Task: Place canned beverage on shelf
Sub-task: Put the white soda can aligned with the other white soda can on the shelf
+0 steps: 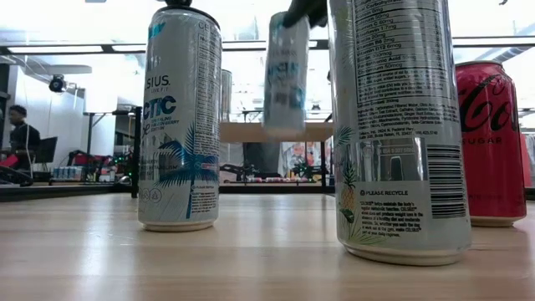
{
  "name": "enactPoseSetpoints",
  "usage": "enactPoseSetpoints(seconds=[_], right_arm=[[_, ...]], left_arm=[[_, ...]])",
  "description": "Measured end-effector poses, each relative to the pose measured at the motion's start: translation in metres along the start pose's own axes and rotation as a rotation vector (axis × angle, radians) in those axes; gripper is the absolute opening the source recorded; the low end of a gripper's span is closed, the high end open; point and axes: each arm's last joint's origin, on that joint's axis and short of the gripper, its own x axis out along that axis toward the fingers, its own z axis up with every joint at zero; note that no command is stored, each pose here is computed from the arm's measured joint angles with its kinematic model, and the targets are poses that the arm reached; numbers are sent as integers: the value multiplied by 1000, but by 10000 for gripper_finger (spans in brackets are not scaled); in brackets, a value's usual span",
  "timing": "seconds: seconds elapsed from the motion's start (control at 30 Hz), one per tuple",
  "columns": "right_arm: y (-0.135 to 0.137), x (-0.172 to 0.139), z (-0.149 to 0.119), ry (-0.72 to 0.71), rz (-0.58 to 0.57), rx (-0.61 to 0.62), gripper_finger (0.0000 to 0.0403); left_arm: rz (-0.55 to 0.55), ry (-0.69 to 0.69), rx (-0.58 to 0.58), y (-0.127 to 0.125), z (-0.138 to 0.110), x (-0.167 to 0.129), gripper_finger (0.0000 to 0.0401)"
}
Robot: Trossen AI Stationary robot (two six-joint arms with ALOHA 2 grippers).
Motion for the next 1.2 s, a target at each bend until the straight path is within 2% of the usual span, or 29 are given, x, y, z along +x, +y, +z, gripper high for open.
enactPoseSetpoints(seconds=[0.13,0.47,0.77,0.87,1.2], right_arm=[[-26,-27,15,-41,-35,5,237],[-90,-64,27,-92,-145,-9,237],[-146,-69,13,-46,-194,5,237],[-161,-64,8,-33,-164,15,237],[-189,-49,0,19,-167,39,237]], left_arm=[[59,-1,34,2,2,-4,0],[65,20,72,2,0,-2,0],[68,48,97,3,-6,8,0],[92,59,96,6,-8,11,0],[130,77,90,15,-12,12,0]])
